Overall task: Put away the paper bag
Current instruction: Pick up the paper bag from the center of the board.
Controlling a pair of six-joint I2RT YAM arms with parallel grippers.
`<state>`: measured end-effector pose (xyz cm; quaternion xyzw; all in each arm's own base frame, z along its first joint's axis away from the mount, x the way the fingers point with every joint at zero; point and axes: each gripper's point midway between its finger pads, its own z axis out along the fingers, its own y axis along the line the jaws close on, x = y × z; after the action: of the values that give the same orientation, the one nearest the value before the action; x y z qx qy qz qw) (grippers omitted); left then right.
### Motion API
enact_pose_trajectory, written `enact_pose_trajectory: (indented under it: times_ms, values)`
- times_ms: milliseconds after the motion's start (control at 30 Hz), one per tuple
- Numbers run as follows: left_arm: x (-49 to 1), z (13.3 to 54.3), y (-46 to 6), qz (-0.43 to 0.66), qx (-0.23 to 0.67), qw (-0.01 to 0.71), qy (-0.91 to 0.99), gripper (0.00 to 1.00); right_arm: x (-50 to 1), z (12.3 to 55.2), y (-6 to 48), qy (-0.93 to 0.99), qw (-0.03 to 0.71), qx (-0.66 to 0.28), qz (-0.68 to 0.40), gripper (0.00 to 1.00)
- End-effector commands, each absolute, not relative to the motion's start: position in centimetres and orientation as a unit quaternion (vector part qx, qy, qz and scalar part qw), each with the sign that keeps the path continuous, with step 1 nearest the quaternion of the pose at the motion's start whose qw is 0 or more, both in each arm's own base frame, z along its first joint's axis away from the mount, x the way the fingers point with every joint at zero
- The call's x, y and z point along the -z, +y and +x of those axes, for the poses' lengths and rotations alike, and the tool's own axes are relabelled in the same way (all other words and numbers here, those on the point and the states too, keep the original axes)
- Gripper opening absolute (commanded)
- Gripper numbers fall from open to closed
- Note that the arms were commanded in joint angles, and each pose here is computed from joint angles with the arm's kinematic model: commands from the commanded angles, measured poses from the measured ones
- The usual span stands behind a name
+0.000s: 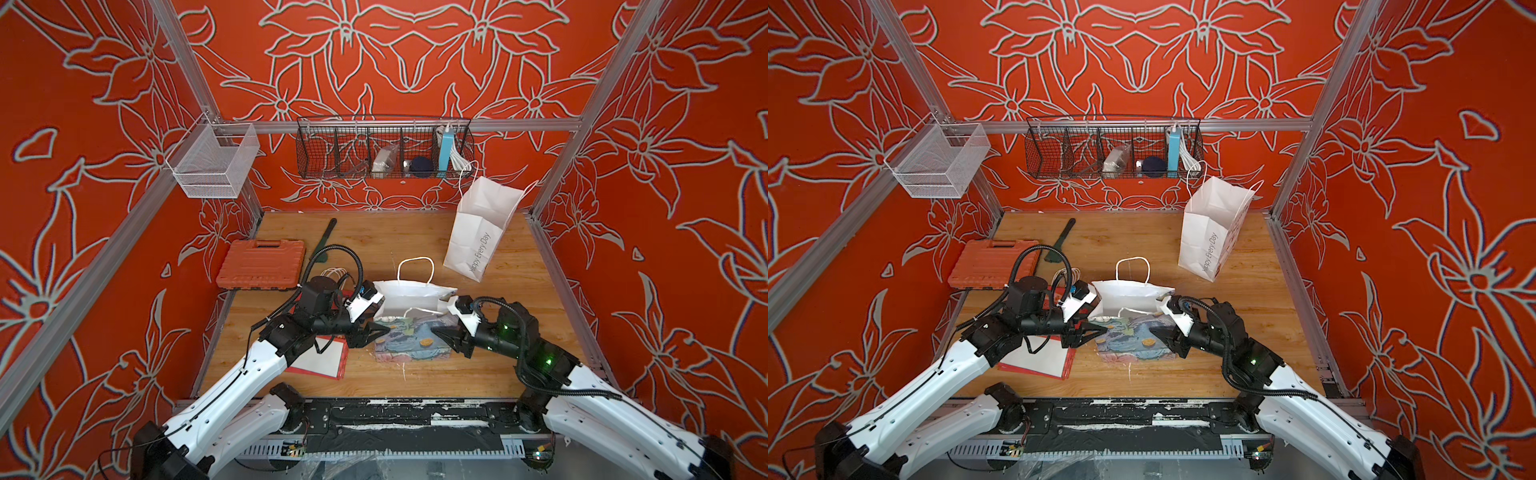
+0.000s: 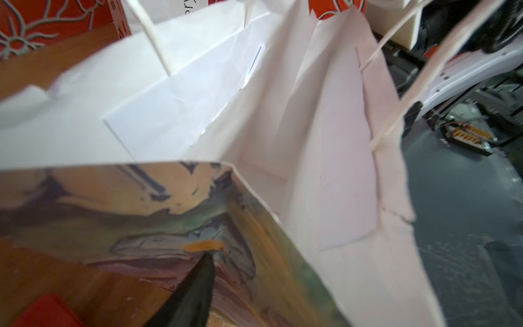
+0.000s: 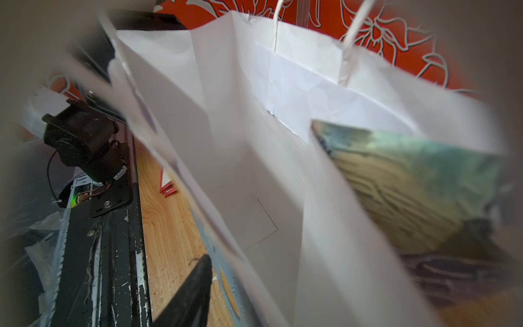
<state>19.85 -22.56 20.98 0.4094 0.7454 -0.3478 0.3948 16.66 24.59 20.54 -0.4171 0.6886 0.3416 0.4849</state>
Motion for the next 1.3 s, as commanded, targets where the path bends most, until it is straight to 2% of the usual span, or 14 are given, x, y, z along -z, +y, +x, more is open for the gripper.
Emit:
enact_pose_trajectory:
  times_ms: [0,233,500,700,833,1267]
  values:
    - [-21.9,22.6,-22.6,0.397,0.308,0.455,0.735,0.52,-22.8,16.4,25.9,0.643,0.515,-0.378,-0.422,0.53]
    - [-21.8,24.2,-22.2,0.408,0.285,0.470,0.729,0.49,-23.0,17.7,25.0,0.648,0.548,-0.349,-0.397,0.56]
    - [-20.9,22.4,-21.2,0.405,0.317,0.448,0.732,0.58,-19.4,17.7,21.6,0.729,0.514,-0.320,-0.319,0.57]
    - [-19.2,22.1,-20.7,0.373,0.327,0.433,0.753,0.54,-16.9,16.8,21.6,0.770,0.451,-0.367,-0.263,0.62]
    - [-18.7,22.0,-20.6,0.368,0.326,0.423,0.761,0.52,-15.3,15.5,22.0,0.787,0.406,-0.377,-0.273,0.67]
    - [-17.7,22.4,-20.6,0.357,0.328,0.410,0.773,0.44,-10.5,15.9,23.5,0.785,0.414,-0.361,-0.286,0.74]
